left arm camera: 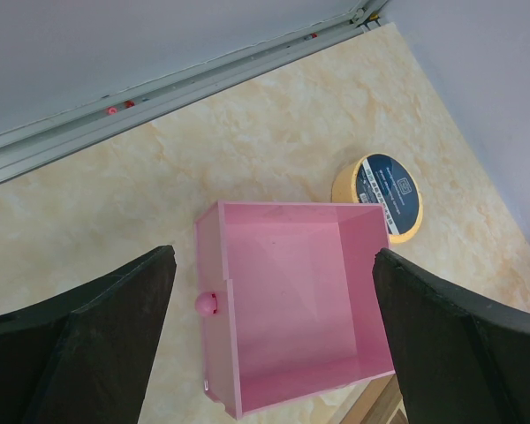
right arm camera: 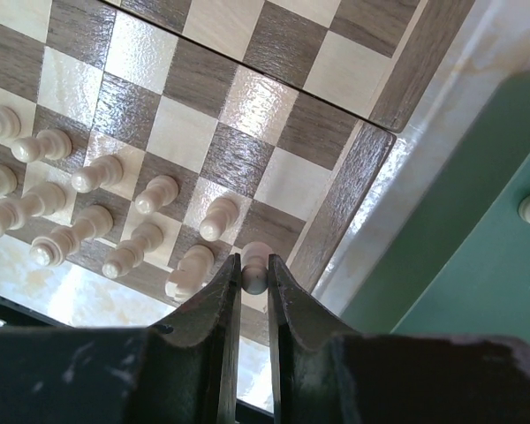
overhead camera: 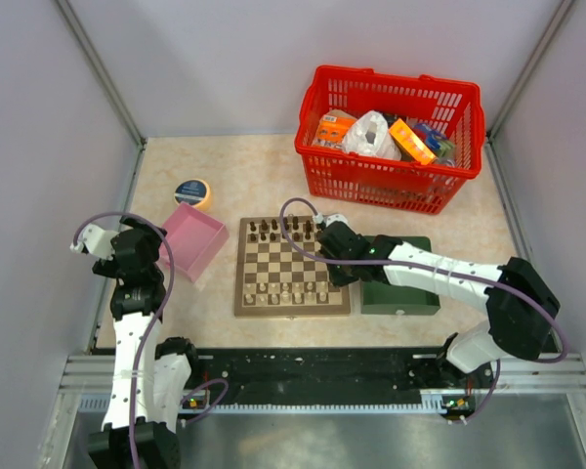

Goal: Set up the chess pieces on the board

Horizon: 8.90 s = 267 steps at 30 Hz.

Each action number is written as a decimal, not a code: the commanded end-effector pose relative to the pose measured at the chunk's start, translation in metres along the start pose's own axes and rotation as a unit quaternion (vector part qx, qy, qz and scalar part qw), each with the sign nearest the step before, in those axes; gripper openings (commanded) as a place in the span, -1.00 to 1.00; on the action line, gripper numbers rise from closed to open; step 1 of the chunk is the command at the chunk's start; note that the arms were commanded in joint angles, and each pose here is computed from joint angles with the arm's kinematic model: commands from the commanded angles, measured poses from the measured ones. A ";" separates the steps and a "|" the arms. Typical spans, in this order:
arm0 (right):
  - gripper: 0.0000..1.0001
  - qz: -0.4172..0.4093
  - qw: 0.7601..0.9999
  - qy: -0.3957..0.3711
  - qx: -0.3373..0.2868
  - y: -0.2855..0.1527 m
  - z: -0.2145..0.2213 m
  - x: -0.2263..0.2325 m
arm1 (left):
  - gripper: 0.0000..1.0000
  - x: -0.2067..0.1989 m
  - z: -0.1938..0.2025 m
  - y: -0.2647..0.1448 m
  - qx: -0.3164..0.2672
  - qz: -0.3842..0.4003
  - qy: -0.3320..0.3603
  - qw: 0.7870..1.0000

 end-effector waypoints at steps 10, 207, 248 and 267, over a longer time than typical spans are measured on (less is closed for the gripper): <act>-0.71 0.000 1.000 0.008 0.003 0.017 0.002 0.002 | 0.97 -0.004 -0.005 0.000 -0.011 0.012 -0.007 1.000; -0.63 0.004 1.000 0.001 -0.003 0.004 0.025 0.028 | 0.98 -0.003 -0.003 0.000 -0.008 0.012 -0.007 1.000; -0.16 -0.002 0.999 -0.004 -0.031 -0.021 0.009 0.025 | 0.98 -0.004 -0.003 0.001 -0.008 0.014 -0.006 1.000; 0.63 0.196 0.940 0.219 -0.172 -0.072 0.004 -0.164 | 0.97 -0.019 0.007 0.016 0.044 0.023 0.004 0.999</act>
Point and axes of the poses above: each gripper's point midway between its finger pads, its own y axis out along the fingers, its own x axis along the line the jaws close on, z = x × y, the point moved 8 cm from there along -y, back along the fingers, and after that the axes turned 12 degrees about -y, right-handed, at the moved point
